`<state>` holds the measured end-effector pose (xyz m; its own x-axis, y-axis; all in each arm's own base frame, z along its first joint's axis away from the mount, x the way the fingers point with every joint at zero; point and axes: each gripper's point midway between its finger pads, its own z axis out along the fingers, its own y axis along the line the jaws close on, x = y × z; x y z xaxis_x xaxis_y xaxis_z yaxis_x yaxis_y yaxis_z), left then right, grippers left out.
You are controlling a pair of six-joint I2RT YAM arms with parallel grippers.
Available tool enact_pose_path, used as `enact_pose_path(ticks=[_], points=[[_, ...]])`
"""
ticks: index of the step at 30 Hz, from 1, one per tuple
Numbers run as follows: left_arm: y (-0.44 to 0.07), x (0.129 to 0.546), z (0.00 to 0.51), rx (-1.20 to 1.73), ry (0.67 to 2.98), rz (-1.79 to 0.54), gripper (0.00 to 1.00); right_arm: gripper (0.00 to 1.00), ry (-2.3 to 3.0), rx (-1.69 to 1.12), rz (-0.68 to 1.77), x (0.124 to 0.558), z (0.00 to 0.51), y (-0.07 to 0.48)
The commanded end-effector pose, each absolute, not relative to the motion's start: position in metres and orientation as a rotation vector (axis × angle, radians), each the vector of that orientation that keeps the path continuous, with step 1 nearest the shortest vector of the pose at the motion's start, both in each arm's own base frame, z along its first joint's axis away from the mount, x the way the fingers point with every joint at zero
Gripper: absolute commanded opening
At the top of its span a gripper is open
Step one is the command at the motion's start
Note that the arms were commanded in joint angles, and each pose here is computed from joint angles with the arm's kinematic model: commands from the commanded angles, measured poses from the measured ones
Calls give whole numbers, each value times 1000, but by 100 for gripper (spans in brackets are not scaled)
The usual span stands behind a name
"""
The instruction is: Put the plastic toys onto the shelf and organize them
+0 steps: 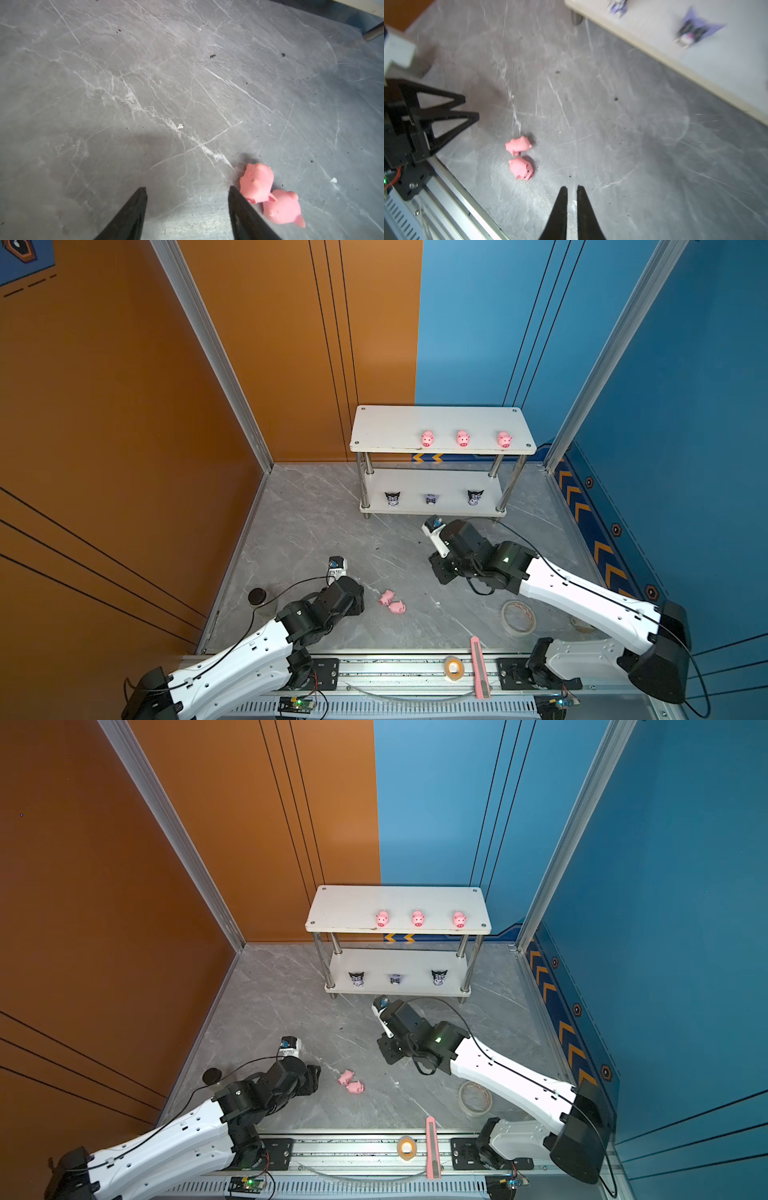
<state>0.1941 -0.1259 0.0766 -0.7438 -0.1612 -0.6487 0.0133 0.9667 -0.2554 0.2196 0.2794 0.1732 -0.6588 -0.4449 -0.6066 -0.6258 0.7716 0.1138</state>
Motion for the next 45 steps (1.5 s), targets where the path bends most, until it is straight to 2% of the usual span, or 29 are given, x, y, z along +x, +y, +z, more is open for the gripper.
enact_pose_path(ticks=[1, 8, 15, 28, 45], points=[[-117, 193, 69, -159, 2383, -277, 55, 11, 2440, -933, 547, 189, 141, 319], [-116, 203, 84, -171, 2340, -267, 56, 6, 2516, -1052, 533, 166, 90, 366], [-110, 210, 86, -195, 2351, -248, 58, 4, 2593, -1026, 467, 170, 54, 372], [-103, 214, 76, -250, 2356, -272, 62, 4, 2591, -1009, 480, 190, 54, 384], [-99, 213, 75, -240, 2366, -260, 64, 5, 2558, -1023, 579, 208, 57, 431]])
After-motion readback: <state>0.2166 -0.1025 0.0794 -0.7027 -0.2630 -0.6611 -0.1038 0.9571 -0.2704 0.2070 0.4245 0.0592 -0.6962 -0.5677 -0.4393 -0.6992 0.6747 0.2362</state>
